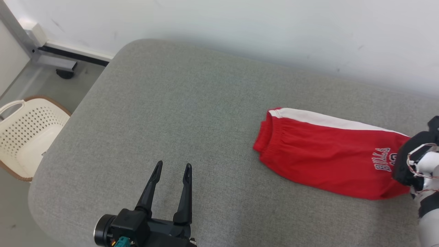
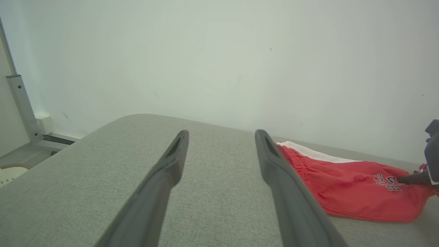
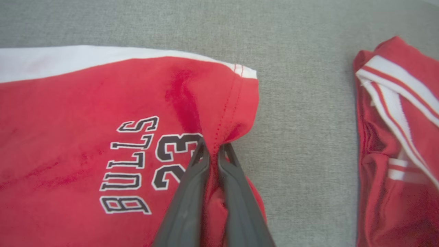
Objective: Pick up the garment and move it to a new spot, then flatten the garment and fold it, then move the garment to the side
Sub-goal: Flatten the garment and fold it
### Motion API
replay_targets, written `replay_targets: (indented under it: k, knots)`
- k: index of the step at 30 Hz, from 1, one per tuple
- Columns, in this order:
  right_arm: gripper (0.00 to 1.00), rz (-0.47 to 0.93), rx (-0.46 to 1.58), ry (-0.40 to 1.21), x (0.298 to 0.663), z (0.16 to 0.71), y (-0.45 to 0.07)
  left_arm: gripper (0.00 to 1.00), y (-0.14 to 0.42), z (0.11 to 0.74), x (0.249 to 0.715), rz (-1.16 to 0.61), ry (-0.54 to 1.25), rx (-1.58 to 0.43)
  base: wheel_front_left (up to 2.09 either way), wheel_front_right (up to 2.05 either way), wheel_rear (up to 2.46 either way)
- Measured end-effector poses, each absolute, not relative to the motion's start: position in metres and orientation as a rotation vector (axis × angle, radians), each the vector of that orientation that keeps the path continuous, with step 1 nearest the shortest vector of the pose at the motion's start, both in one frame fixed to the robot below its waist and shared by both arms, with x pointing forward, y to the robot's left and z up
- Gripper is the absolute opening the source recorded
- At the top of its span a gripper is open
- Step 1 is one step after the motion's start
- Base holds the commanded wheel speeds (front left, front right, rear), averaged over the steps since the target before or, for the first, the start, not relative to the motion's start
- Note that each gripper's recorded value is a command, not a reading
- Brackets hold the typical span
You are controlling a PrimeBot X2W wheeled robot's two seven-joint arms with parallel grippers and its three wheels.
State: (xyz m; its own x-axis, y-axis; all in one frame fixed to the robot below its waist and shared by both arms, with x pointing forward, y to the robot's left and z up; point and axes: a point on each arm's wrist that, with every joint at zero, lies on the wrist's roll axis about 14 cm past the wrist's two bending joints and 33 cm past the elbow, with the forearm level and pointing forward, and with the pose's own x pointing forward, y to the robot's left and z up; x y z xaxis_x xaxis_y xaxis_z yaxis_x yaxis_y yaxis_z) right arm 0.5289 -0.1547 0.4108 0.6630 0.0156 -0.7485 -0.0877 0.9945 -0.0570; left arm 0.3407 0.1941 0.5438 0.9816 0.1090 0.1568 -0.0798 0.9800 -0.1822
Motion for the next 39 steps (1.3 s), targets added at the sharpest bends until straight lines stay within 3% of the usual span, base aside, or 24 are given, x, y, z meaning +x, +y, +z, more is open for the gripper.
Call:
replay_targets:
  k: [8,22,38,39]
  knots:
    - [0.0,0.012,-0.129,0.733,0.534,0.451,-0.172,1.0,0.191,0.553,0.335,0.078,-0.196,-0.181,0.0,0.0,0.0]
    - [0.0,0.32,-0.107,0.651,0.527,0.482,-0.034,1.0,0.202,0.559,0.317,0.109,-0.215,-0.189,0.0,0.0,0.0]
    - [0.0,0.497,-0.07,0.715,0.519,0.463,0.051,1.0,0.223,0.547,0.297,0.21,-0.183,-0.196,0.0,0.0,0.0]
    - [0.24,0.5,-0.068,0.713,0.521,0.461,0.053,1.0,0.225,0.546,0.297,0.217,-0.18,-0.197,0.0,0.0,0.0]
